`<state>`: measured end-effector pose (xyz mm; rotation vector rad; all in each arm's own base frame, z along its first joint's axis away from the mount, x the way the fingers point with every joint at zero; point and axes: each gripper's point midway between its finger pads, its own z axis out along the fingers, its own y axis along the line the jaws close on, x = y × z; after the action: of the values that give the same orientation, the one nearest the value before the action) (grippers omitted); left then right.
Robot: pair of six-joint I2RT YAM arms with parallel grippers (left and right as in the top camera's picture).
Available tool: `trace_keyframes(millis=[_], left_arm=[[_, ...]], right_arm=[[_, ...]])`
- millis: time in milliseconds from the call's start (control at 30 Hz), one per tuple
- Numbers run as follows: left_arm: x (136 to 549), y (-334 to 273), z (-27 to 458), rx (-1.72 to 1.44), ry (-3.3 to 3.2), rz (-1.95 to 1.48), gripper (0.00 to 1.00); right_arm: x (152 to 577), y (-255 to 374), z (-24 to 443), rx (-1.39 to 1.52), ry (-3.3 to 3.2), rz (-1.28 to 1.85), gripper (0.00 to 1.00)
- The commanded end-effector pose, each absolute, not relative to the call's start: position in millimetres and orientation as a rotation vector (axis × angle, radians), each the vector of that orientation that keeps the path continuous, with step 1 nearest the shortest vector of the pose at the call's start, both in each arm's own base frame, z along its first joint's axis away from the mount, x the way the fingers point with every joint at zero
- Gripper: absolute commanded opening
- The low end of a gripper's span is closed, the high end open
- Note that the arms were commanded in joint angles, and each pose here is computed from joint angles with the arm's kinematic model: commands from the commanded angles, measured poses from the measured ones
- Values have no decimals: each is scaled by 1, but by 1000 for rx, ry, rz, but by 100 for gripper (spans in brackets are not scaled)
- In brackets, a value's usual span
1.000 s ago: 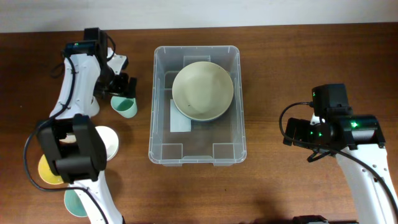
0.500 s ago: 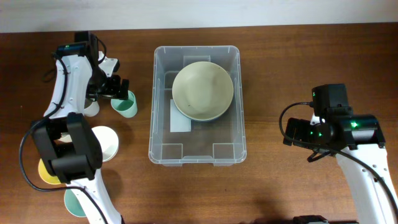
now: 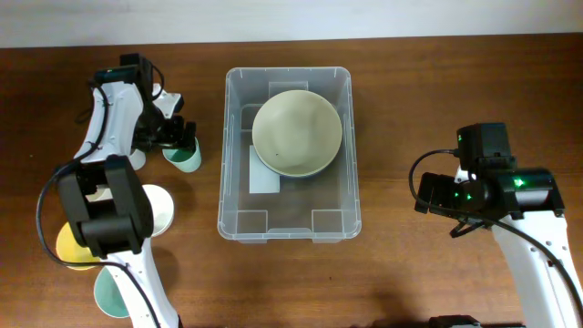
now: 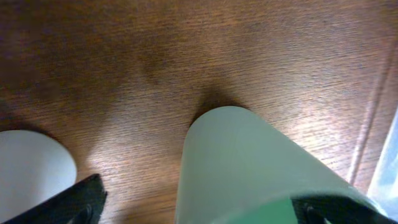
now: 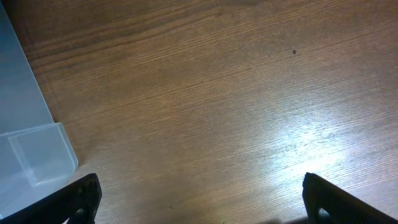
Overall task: Pack container
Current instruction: 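Reach the left gripper to the mint-green cup and grasp it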
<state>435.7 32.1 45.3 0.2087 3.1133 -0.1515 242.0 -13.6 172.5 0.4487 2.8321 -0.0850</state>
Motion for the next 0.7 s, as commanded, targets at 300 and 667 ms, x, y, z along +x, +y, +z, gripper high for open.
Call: trace_keyframes(millis=[300,667], left_arm=[[434,23,32,243,3137,-190,29],[436,23,46,242,3134,-189,1]], right_arm=[[241,-12,173,448,2829,-89,99],[241,-12,173,448,2829,-89,99]])
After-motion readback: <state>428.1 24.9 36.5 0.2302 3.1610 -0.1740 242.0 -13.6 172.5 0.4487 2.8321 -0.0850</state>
